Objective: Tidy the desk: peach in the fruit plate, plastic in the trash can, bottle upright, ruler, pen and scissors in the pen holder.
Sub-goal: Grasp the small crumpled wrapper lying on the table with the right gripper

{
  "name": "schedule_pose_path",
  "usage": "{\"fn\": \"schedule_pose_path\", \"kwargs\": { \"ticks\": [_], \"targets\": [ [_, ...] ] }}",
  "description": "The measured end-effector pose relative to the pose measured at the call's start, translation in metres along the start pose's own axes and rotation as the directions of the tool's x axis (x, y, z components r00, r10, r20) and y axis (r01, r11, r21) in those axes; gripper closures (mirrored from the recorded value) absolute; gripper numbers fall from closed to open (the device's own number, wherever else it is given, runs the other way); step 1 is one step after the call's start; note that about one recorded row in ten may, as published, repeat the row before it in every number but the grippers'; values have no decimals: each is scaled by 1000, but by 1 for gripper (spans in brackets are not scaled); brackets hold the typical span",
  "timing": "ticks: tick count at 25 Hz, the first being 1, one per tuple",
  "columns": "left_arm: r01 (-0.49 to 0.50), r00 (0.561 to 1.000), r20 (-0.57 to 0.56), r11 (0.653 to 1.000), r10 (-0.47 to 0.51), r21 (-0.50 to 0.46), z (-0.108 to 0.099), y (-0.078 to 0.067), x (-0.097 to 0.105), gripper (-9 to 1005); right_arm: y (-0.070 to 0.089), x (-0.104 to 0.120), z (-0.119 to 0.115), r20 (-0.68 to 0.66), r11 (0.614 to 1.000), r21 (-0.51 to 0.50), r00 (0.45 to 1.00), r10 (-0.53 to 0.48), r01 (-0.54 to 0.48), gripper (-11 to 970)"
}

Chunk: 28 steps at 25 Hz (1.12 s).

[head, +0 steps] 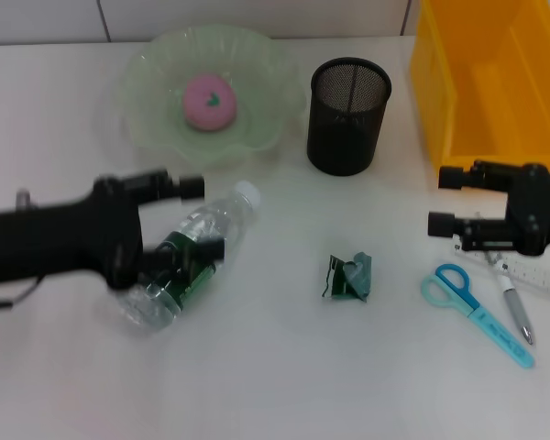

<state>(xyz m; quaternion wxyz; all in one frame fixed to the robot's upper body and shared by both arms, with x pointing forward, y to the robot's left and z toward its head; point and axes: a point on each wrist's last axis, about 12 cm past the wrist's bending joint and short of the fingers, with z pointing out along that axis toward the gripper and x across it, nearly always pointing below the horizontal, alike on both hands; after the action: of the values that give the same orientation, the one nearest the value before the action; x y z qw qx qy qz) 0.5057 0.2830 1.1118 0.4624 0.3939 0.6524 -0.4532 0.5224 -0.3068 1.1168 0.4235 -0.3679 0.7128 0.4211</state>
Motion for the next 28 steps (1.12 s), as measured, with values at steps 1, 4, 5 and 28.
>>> {"fn": "schedule_pose_path", "kwargs": {
  "ticks": [1, 4, 5, 28],
  "targets": [
    [-1, 1000, -17, 999, 2, 43, -4, -10, 13, 180, 0, 0, 0, 0, 1000, 0, 1000, 0, 0, 143],
    [16, 999, -36, 998, -14, 66, -6, -17, 25, 180, -6, -30, 8, -196, 1000, 9, 981, 4, -2, 142],
    [16, 999, -36, 998, -14, 66, -6, -17, 25, 180, -5, -47, 18, -347, 1000, 23, 938, 2, 6, 142],
    [85, 994, -78, 989, -76, 122, 12, -25, 49, 180, 38, -60, 157, -771, 916, -82, 557, -308, 392, 207]
  ]
}}
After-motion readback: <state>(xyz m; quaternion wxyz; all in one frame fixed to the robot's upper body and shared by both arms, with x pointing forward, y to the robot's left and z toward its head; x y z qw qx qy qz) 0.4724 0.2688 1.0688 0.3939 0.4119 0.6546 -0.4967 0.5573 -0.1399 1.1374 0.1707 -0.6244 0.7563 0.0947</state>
